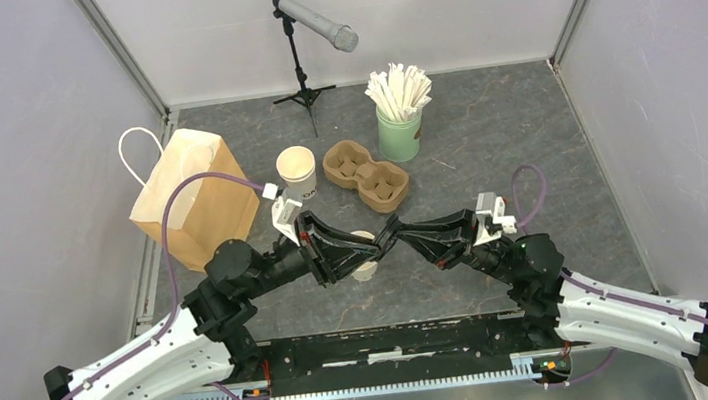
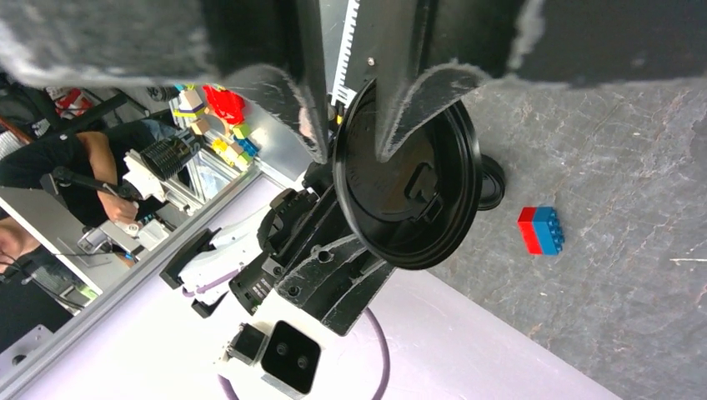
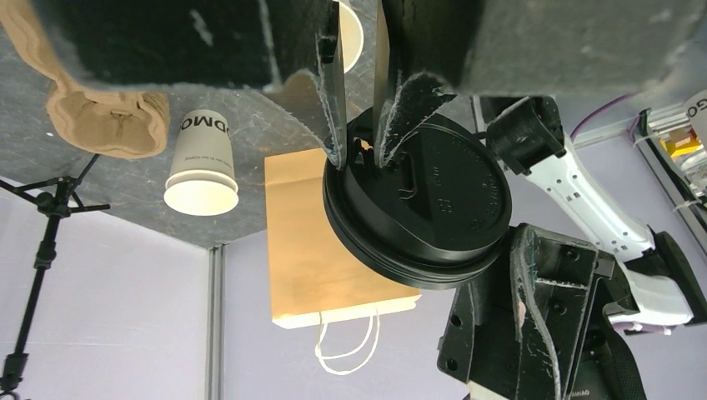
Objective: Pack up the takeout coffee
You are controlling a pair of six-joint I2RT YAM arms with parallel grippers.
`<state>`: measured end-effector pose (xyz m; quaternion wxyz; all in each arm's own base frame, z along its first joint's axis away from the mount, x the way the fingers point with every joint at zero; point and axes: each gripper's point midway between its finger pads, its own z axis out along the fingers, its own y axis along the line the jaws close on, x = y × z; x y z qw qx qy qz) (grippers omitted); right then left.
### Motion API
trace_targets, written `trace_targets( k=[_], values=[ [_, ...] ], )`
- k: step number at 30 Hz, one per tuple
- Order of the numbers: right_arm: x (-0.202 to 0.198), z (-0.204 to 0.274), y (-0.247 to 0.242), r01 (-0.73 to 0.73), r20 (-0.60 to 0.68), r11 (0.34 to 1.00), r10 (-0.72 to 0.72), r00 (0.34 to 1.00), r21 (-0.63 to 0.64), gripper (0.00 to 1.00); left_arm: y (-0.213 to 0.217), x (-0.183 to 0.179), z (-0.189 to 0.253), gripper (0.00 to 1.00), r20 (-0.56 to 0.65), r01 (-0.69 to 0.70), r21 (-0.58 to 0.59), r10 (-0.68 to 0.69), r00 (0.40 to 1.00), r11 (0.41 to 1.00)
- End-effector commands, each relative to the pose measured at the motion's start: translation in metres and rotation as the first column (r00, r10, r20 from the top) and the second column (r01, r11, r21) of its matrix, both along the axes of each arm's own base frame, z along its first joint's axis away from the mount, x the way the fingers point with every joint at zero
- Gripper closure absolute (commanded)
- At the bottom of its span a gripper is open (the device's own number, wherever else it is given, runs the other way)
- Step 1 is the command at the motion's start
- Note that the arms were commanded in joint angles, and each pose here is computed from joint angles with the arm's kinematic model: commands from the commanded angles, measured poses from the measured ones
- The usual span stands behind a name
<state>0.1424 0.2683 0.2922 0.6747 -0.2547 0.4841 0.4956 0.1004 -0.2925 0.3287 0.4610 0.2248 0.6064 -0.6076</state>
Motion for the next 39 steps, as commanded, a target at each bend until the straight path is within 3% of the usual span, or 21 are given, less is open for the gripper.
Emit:
trace_targets(
  k=[1,8,10,11,12,16,24,30,39],
  values=[
    [0.003,0.009,-0.011,0.04,-0.005,0.997,-0.04,0.999,0.062,0.82,0.007,0.009,0.003,0.61,-0.006,-0.069,0.004,0.069,0.998,0.998],
    [0.027,-0.025,-0.015,0.159,-0.15,0.985,-0.167,0.975,-0.067,0.81,0.021,0.034,-0.019,0.25,-0.016,-0.226,0.112,0.229,0.973,0.968],
    [0.038,-0.041,-0.018,0.208,-0.207,0.964,-0.24,0.948,-0.168,0.79,0.03,0.046,-0.033,0.17,-0.017,-0.299,0.189,0.307,0.952,0.936],
    [0.043,-0.052,-0.02,0.227,-0.229,0.946,-0.28,0.932,-0.233,0.79,0.035,0.051,-0.04,0.03,-0.015,-0.33,0.231,0.342,0.94,0.915],
    [0.047,-0.052,-0.021,0.24,-0.237,0.932,-0.306,0.922,-0.272,0.79,0.041,0.057,-0.046,0.0,-0.015,-0.37,0.274,0.389,0.921,0.888],
    [0.053,-0.062,-0.022,0.239,-0.253,0.874,-0.367,0.895,-0.424,0.79,0.061,0.072,-0.062,0.0,0.03,-0.463,0.381,0.49,0.871,0.801],
    [0.058,-0.068,-0.019,0.162,-0.28,0.733,-0.441,0.853,-0.661,0.79,0.071,0.075,-0.092,0.0,0.034,-0.484,0.451,0.528,0.849,0.75],
    [0.058,-0.067,-0.01,0.095,-0.33,0.682,-0.465,0.821,-0.725,0.79,0.078,0.075,-0.105,0.01,-0.062,-0.491,0.473,0.584,0.809,0.731],
    [0.06,-0.075,0.01,0.0,-0.38,0.636,-0.461,0.802,-0.772,0.79,0.079,0.082,-0.124,0.1,-0.232,-0.429,0.473,0.579,0.782,0.769]
  ],
)
